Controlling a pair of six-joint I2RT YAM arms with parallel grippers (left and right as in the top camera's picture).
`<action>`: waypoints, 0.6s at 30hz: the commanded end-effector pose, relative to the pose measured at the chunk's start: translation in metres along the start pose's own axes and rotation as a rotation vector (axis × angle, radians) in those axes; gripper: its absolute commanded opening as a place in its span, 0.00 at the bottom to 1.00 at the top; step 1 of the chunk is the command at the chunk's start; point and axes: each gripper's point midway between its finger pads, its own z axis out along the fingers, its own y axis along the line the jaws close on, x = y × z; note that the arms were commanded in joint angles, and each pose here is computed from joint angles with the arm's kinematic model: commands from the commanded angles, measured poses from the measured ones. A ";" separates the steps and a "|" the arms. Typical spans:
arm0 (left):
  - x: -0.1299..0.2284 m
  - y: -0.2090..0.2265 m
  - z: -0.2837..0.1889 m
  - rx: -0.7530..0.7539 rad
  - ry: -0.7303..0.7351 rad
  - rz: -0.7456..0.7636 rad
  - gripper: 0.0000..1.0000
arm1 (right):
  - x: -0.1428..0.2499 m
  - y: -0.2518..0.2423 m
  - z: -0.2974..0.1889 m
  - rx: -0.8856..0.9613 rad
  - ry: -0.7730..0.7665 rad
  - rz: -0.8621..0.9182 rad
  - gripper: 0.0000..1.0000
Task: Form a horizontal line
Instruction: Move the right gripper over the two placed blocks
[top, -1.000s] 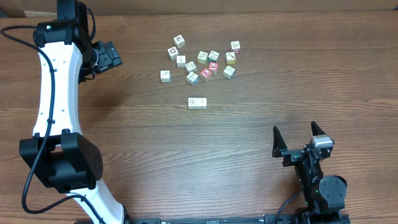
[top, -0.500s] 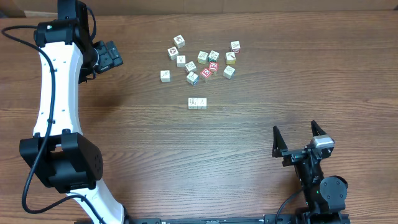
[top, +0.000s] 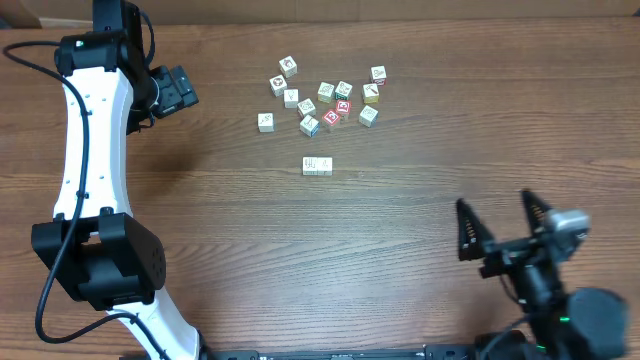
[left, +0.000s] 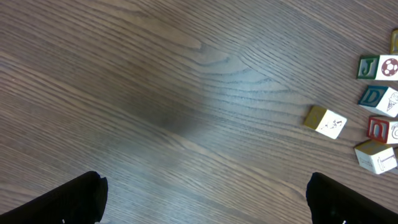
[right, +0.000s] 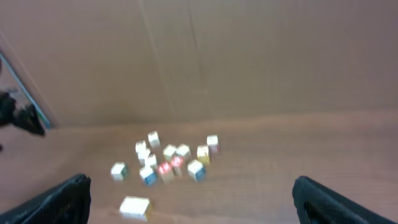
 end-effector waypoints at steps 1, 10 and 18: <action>-0.001 -0.005 -0.004 0.014 -0.008 -0.001 1.00 | -0.039 0.004 0.007 0.034 0.082 0.021 1.00; 0.000 -0.005 -0.004 0.014 -0.008 0.000 1.00 | -0.059 0.002 0.063 0.136 0.605 0.089 1.00; 0.000 -0.005 -0.004 0.014 -0.008 0.000 1.00 | -0.018 0.035 0.123 -0.091 0.854 0.240 0.86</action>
